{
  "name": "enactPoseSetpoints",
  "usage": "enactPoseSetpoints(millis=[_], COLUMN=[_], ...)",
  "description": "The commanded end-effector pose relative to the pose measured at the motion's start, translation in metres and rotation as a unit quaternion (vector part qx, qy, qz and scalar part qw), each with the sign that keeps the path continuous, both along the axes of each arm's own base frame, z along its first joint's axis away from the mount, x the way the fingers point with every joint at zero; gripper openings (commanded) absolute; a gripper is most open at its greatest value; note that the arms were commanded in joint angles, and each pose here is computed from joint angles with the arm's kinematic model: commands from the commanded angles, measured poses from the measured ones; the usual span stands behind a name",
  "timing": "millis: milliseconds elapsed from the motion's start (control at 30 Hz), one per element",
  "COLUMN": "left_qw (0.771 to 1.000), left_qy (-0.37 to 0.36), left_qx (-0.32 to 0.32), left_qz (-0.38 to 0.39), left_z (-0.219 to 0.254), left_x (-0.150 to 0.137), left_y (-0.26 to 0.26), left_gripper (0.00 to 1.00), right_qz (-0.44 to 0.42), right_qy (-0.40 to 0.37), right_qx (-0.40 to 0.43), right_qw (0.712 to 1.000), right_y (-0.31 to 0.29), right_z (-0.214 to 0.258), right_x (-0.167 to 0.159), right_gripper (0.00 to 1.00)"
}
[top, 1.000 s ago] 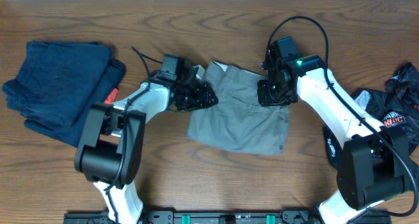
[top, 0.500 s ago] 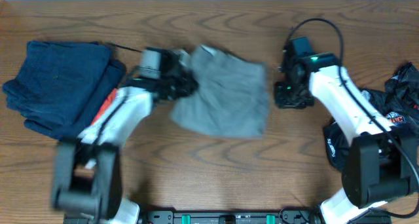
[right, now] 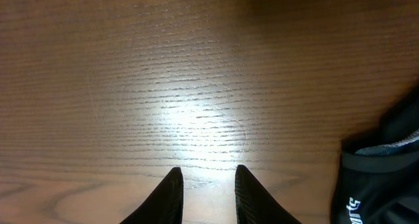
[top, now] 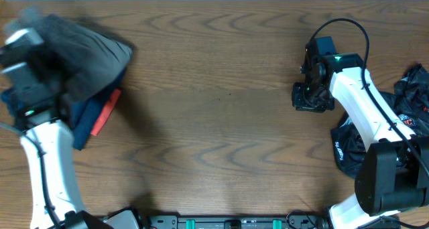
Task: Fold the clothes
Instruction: 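Carry the folded shorts with the left gripper onto the navy stack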
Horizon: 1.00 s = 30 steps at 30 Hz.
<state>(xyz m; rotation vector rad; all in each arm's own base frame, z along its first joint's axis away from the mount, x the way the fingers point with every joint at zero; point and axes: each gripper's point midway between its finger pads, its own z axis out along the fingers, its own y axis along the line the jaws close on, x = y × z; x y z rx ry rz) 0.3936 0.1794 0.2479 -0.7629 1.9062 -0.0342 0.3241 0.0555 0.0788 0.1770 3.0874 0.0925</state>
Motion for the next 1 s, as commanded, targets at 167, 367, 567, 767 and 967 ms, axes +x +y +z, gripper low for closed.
enactPoseSetpoints(millis=[167, 367, 567, 767, 967], left_qw=[0.991, 0.989, 0.992, 0.993, 0.99], left_qy=[0.046, 0.046, 0.003, -0.047, 0.015], left_qx=[-0.049, -0.058, -0.046, -0.021, -0.053], left_qz=[0.119, 0.13, 0.121, 0.109, 0.133], left_z=[-0.043, -0.049, -0.03, -0.004, -0.035], left_x=[-0.032, -0.034, -0.022, -0.012, -0.032], left_y=[0.079, 0.086, 0.09, 0.094, 0.095], left_gripper=[0.06, 0.06, 0.06, 0.06, 0.17], right_qz=[-0.006, -0.006, -0.006, -0.006, -0.006], right_qy=[-0.003, -0.003, -0.003, -0.003, -0.003], right_qx=[-0.003, -0.003, -0.003, -0.003, -0.003], right_qw=[1.0, 1.0, 1.0, 1.0, 1.0], right_y=[-0.001, -0.001, -0.001, -0.001, -0.001], right_z=[0.005, 0.005, 0.005, 0.005, 0.005], right_x=[-0.003, -0.003, -0.003, -0.003, -0.003], right_gripper=[0.26, 0.26, 0.26, 0.27, 0.27])
